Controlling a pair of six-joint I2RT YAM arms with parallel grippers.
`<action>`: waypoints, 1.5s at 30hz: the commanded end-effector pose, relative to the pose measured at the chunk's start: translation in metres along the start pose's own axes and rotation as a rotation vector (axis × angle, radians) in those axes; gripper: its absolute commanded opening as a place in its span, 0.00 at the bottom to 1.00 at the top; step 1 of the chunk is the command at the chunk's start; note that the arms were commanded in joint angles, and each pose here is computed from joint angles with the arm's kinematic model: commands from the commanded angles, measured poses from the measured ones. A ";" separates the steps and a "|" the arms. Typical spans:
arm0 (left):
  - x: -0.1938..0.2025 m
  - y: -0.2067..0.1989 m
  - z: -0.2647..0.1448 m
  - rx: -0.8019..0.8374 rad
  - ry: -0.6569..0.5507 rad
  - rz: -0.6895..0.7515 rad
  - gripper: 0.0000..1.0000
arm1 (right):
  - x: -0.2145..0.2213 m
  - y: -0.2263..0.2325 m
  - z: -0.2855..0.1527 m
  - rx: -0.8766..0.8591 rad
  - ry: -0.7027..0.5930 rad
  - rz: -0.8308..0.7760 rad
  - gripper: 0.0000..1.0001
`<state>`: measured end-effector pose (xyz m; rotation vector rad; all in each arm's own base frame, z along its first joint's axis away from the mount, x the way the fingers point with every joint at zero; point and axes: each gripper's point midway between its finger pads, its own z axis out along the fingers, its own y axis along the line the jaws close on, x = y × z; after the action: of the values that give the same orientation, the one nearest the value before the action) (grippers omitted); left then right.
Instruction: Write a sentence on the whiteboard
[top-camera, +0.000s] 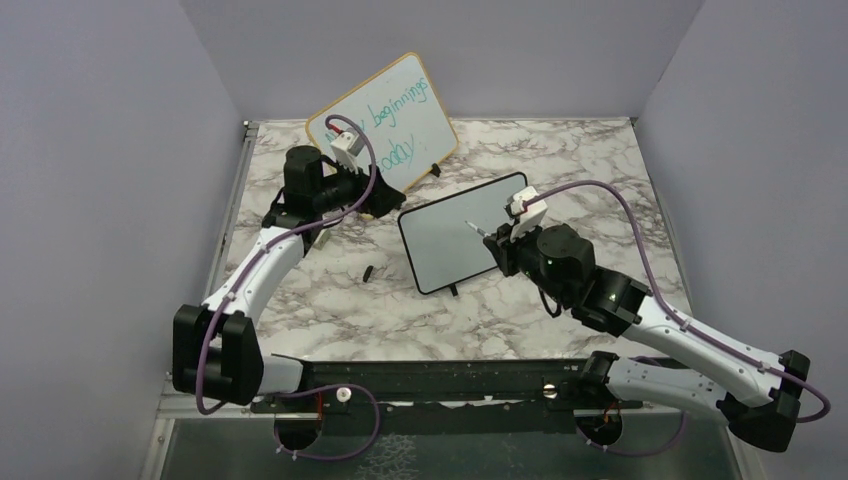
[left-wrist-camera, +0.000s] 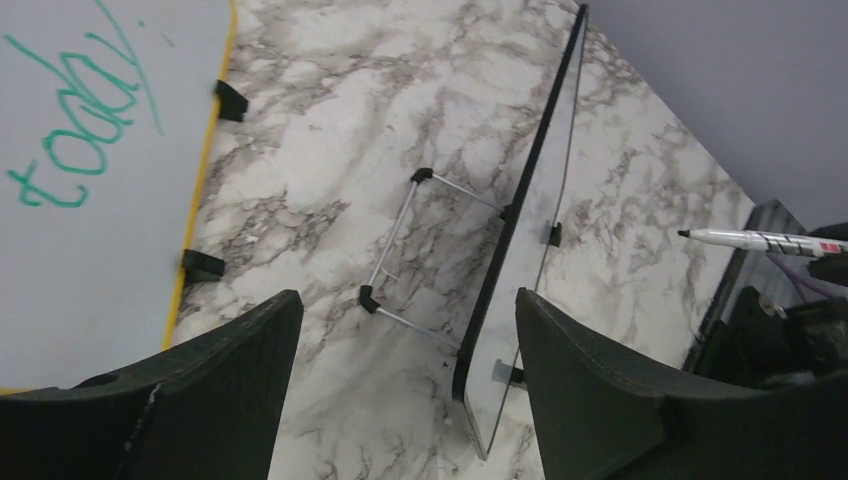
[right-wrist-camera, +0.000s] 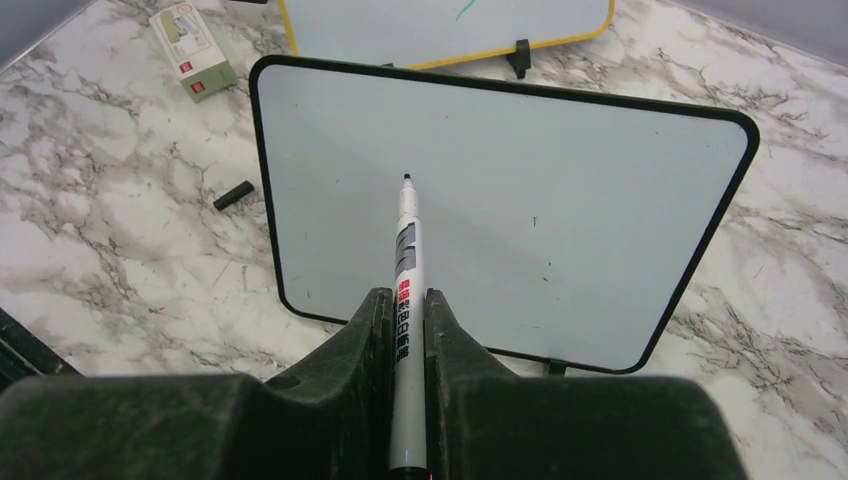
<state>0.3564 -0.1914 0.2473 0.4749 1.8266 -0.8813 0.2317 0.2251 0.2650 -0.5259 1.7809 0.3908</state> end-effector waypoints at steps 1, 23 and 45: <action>-0.006 -0.039 0.007 0.283 0.027 0.009 0.73 | -0.007 0.001 0.003 0.002 0.004 -0.029 0.00; 0.038 -0.049 0.031 0.476 0.165 -0.105 0.32 | -0.012 0.033 0.016 -0.149 0.002 -0.046 0.01; 0.057 -0.059 0.019 0.537 0.196 -0.072 0.00 | -0.006 0.068 0.027 -0.095 -0.081 -0.108 0.00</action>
<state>0.3206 -0.2470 0.2025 0.7723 1.8425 -1.3957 0.2088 0.2975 0.2587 -0.7307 1.6926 0.5022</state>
